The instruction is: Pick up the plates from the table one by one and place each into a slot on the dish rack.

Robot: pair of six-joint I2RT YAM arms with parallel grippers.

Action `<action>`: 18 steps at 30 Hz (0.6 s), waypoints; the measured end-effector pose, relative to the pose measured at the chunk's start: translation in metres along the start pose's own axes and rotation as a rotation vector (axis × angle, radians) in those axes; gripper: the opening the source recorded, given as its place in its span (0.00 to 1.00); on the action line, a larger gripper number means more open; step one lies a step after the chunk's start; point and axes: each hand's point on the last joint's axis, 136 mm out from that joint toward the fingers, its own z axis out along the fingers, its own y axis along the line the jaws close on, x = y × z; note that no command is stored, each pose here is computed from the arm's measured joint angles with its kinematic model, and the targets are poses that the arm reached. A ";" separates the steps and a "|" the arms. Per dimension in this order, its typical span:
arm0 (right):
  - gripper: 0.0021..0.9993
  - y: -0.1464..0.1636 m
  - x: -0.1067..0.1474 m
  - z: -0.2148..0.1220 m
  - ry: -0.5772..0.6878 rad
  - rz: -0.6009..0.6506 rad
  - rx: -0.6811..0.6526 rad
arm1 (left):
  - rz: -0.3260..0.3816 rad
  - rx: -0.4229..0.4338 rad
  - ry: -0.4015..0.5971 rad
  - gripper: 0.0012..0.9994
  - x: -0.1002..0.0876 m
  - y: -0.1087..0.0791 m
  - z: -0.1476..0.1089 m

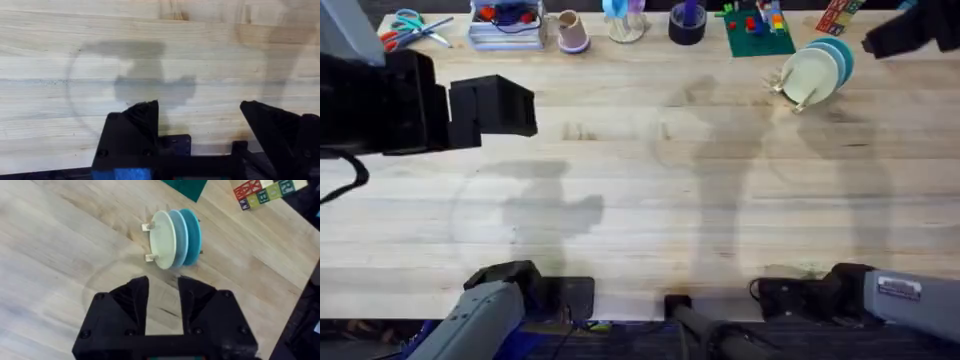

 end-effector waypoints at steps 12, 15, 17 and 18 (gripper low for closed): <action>0.60 0.054 0.044 -0.041 -0.051 0.079 0.041 | 0.000 0.000 0.000 1.00 0.000 0.000 0.000; 0.66 0.065 0.051 -0.053 -0.085 0.107 0.068 | 0.000 0.000 0.000 0.99 0.000 0.000 0.000; 0.69 0.073 0.057 -0.062 -0.108 0.118 0.086 | 0.000 0.000 0.000 1.00 0.000 0.000 0.000; 0.70 0.076 0.060 -0.066 -0.120 0.121 0.095 | 0.000 0.000 0.000 1.00 0.000 0.000 0.000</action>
